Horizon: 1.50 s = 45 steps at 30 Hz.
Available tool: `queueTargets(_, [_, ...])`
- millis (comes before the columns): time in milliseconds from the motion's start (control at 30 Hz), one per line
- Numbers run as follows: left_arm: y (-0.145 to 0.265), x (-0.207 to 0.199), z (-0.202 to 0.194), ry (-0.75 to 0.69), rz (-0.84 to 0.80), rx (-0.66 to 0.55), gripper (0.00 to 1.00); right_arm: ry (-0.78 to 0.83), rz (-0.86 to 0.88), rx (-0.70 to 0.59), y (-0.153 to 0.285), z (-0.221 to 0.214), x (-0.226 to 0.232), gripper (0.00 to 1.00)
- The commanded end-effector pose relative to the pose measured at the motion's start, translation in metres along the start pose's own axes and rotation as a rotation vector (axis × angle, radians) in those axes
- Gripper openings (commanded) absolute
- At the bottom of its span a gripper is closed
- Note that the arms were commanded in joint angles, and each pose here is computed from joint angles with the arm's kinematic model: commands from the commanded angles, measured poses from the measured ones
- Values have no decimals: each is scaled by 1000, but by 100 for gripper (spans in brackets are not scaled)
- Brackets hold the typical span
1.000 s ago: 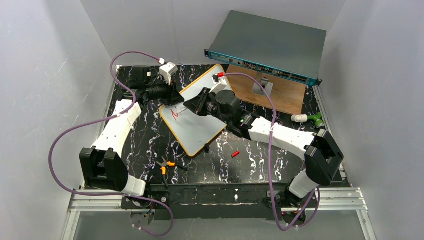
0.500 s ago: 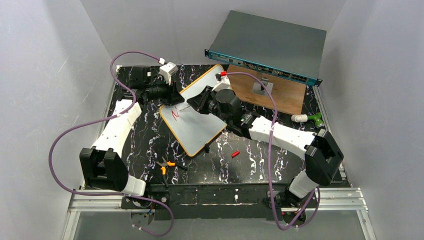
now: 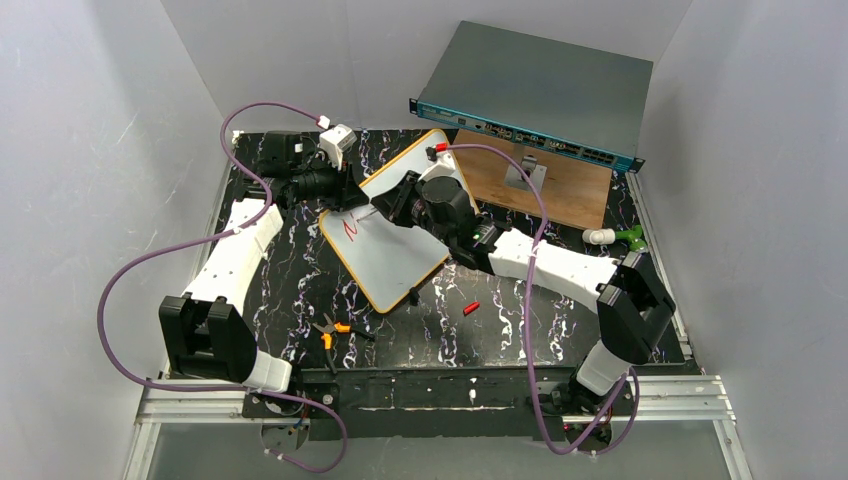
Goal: Write a sentence on the whiteboard
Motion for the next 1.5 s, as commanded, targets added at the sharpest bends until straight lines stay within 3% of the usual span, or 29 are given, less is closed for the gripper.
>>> queueTargets(0, [4,11,2,-95,55,16,0,3,-2,-76,-4,23,11,1])
queueTargets(700, [2,12,6,-96,52,12,0,24,-9,-126,-9,42,17,1])
queueTargets(1467, [1,14,10,-92,51,5,0,37,21,-6,-12,5,18,1])
Point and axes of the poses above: each gripper's point midway between its finger pads, its own y axis back along the fingers, its own x axis along the line the jaws close on, z = x × y, the point moved 2 cm from there along y, back along the fingers, and after that the axes turned 7 degrees about -y, right-handed, at the moved point
